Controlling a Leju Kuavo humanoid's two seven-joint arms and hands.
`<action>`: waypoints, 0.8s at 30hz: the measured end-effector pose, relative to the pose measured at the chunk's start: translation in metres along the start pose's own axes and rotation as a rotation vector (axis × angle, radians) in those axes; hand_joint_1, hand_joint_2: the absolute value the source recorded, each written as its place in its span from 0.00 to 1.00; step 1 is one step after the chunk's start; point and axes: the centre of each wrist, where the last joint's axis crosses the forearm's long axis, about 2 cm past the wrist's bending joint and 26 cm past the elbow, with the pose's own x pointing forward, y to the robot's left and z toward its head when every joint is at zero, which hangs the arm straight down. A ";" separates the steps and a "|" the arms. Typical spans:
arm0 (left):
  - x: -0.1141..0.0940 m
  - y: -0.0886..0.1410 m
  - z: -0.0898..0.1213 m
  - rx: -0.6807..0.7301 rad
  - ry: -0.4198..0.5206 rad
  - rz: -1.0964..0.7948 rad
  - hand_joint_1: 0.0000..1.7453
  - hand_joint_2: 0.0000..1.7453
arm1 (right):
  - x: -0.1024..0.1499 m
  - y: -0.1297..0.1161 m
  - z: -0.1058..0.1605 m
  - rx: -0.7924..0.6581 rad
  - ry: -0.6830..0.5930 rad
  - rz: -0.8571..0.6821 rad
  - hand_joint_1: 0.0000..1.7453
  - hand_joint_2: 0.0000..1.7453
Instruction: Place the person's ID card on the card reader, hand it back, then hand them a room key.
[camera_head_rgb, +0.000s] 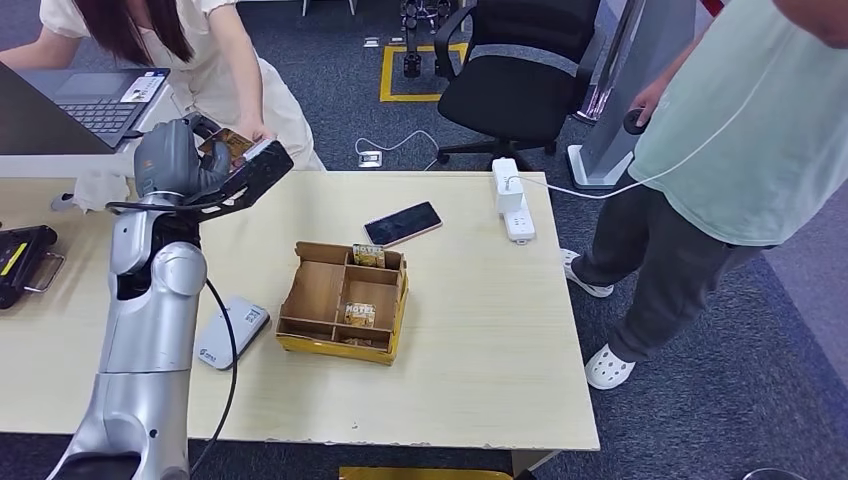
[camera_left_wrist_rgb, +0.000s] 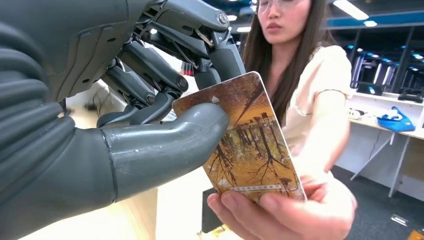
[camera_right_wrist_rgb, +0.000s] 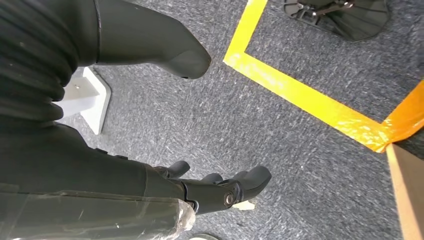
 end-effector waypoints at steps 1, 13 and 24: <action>0.000 0.000 -0.002 0.002 0.006 0.011 1.00 1.00 | 0.000 0.000 0.000 0.000 -0.002 0.001 0.00 1.00; 0.000 -0.005 -0.007 -0.011 0.047 0.057 0.51 1.00 | 0.001 -0.001 0.000 -0.002 -0.007 0.000 0.00 1.00; -0.051 0.010 -0.002 0.130 0.271 -0.127 0.00 1.00 | 0.001 0.001 0.000 0.000 -0.004 -0.010 0.00 1.00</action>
